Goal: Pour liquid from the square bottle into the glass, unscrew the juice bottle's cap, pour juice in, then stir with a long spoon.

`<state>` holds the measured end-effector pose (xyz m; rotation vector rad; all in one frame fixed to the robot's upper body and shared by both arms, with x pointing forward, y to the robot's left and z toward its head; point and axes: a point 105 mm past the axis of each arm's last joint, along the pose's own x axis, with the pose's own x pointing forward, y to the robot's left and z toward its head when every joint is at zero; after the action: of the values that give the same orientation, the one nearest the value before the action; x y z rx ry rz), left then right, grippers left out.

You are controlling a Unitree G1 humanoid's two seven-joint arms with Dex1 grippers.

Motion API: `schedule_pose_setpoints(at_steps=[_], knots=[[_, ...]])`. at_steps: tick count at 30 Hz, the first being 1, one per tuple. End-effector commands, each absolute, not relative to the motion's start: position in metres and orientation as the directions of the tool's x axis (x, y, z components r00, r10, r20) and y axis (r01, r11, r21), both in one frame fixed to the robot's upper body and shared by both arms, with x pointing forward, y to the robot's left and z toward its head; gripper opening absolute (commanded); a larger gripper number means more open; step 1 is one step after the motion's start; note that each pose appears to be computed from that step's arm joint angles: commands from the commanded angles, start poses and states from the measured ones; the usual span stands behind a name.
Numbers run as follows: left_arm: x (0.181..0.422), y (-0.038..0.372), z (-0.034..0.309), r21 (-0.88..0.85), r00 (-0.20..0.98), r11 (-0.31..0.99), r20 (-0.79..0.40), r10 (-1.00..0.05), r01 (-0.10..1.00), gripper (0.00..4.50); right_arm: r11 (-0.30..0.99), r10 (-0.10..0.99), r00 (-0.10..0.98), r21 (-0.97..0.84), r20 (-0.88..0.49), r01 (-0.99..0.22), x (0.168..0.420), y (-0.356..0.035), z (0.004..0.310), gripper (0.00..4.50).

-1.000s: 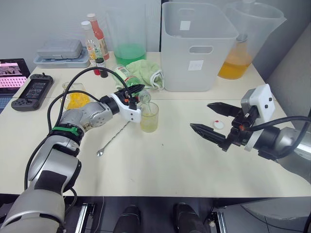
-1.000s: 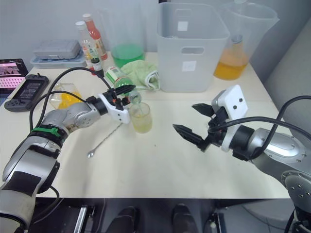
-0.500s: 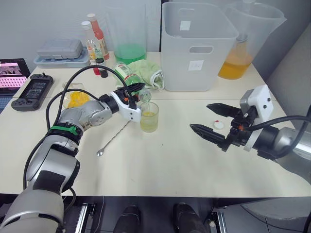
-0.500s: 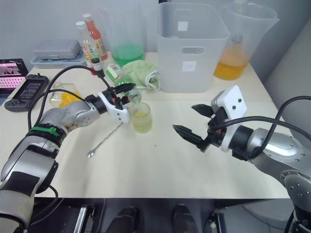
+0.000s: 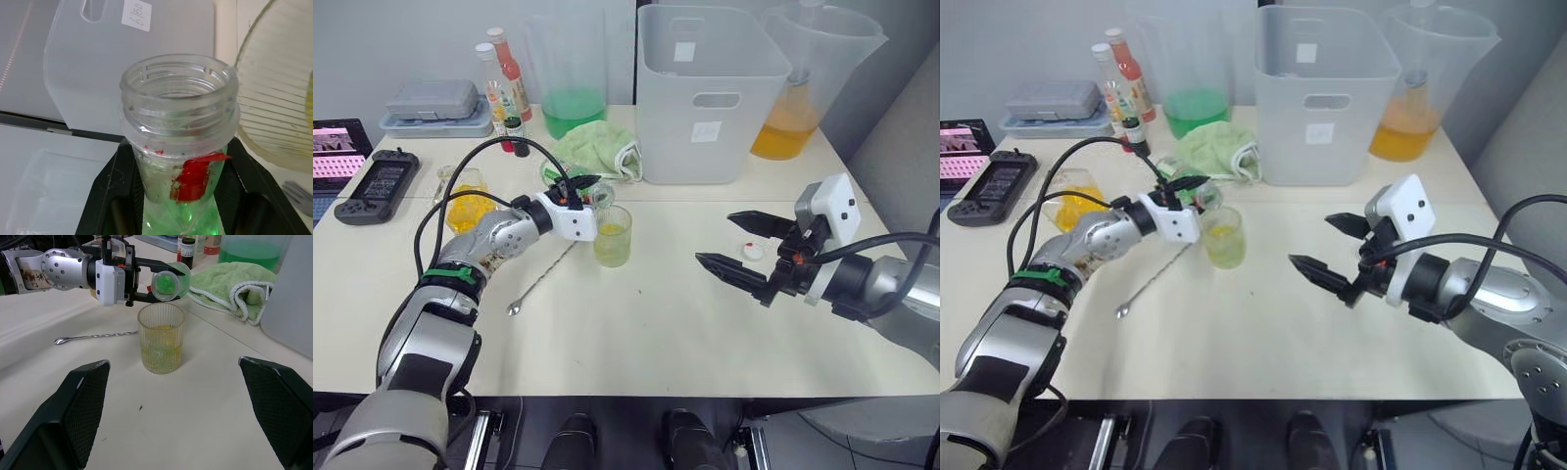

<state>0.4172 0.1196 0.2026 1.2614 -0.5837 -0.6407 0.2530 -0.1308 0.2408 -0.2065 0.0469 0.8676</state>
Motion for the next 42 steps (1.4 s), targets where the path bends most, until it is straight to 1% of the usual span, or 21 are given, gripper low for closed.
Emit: schedule_pose_setpoints(at_steps=[1,5,6,8,11,14,17,18,19,21,27,29,32,34,35,37,38,39,42], knots=[[0.418,0.123,0.243,0.944,0.697,0.325,0.193,-0.690,0.060,1.52,0.614,0.764,0.639,-0.203,-0.094,-0.763,0.253,-0.130,0.251,4.48],[0.420,0.129,0.259,0.875,0.717,0.470,0.252,-0.650,0.118,1.52,0.603,0.773,0.628,-0.201,-0.096,-0.772,0.254,-0.130,0.252,4.48],[0.419,0.130,0.267,0.836,0.716,0.532,0.288,-0.636,0.137,1.52,0.597,0.777,0.623,-0.201,-0.095,-0.776,0.255,-0.129,0.252,4.48],[0.417,0.132,0.281,0.743,0.722,0.636,0.320,-0.613,0.210,1.52,0.585,0.787,0.610,-0.203,-0.094,-0.785,0.256,-0.128,0.254,4.48],[0.412,0.138,0.302,0.609,0.735,0.734,0.342,-0.585,0.301,1.52,0.560,0.805,0.585,-0.204,-0.092,-0.803,0.258,-0.125,0.258,4.48],[0.405,0.144,0.314,0.530,0.749,0.776,0.346,-0.566,0.342,1.52,0.544,0.818,0.569,-0.203,-0.088,-0.814,0.261,-0.124,0.261,4.48],[0.397,0.171,0.323,0.427,0.805,0.846,0.347,-0.481,0.321,1.52,0.507,0.844,0.529,-0.194,-0.084,-0.840,0.264,-0.122,0.266,4.48],[0.394,0.180,0.320,0.386,0.828,0.860,0.316,-0.464,0.335,1.52,0.495,0.851,0.517,-0.191,-0.086,-0.847,0.266,-0.122,0.267,4.48],[0.389,0.188,0.313,0.353,0.845,0.865,0.272,-0.460,0.357,1.52,0.479,0.861,0.501,-0.188,-0.092,-0.858,0.267,-0.122,0.266,4.48],[0.374,0.196,0.308,0.310,0.854,0.867,0.231,-0.467,0.390,1.52,0.448,0.878,0.468,-0.175,-0.097,-0.877,0.268,-0.122,0.266,4.48],[0.331,0.212,0.303,0.219,0.837,0.857,0.204,-0.507,0.466,1.52,0.369,0.914,0.388,-0.150,-0.120,-0.917,0.273,-0.120,0.260,4.48],[0.318,0.227,0.299,0.231,0.855,0.872,0.202,-0.478,0.433,1.52,0.333,0.928,0.351,-0.143,-0.123,-0.932,0.276,-0.117,0.258,4.48],[0.304,0.251,0.284,0.214,0.900,0.901,0.145,-0.412,0.377,1.52,0.253,0.954,0.268,-0.118,-0.136,-0.960,0.274,-0.106,0.256,4.48],[0.291,0.269,0.277,0.157,0.918,0.921,0.125,-0.376,0.356,1.52,0.200,0.965,0.214,-0.107,-0.153,-0.974,0.271,-0.100,0.254,4.48],[0.283,0.280,0.278,0.139,0.928,0.935,0.140,-0.345,0.327,1.52,0.188,0.968,0.202,-0.102,-0.150,-0.977,0.271,-0.098,0.254,4.48],[0.268,0.306,0.276,0.118,0.954,0.965,0.164,-0.251,0.234,1.52,0.181,0.970,0.195,-0.102,-0.148,-0.978,0.274,-0.094,0.254,4.48],[0.261,0.313,0.276,0.109,0.957,0.972,0.180,-0.227,0.210,1.52,0.178,0.970,0.192,-0.104,-0.149,-0.979,0.275,-0.093,0.254,4.48],[0.257,0.319,0.276,0.096,0.958,0.977,0.194,-0.208,0.193,1.52,0.174,0.970,0.189,-0.108,-0.150,-0.979,0.276,-0.091,0.254,4.48],[0.245,0.349,0.271,0.057,0.970,0.995,0.222,-0.094,0.084,1.52,0.147,0.975,0.162,-0.105,-0.154,-0.984,0.277,-0.087,0.252,4.48]])
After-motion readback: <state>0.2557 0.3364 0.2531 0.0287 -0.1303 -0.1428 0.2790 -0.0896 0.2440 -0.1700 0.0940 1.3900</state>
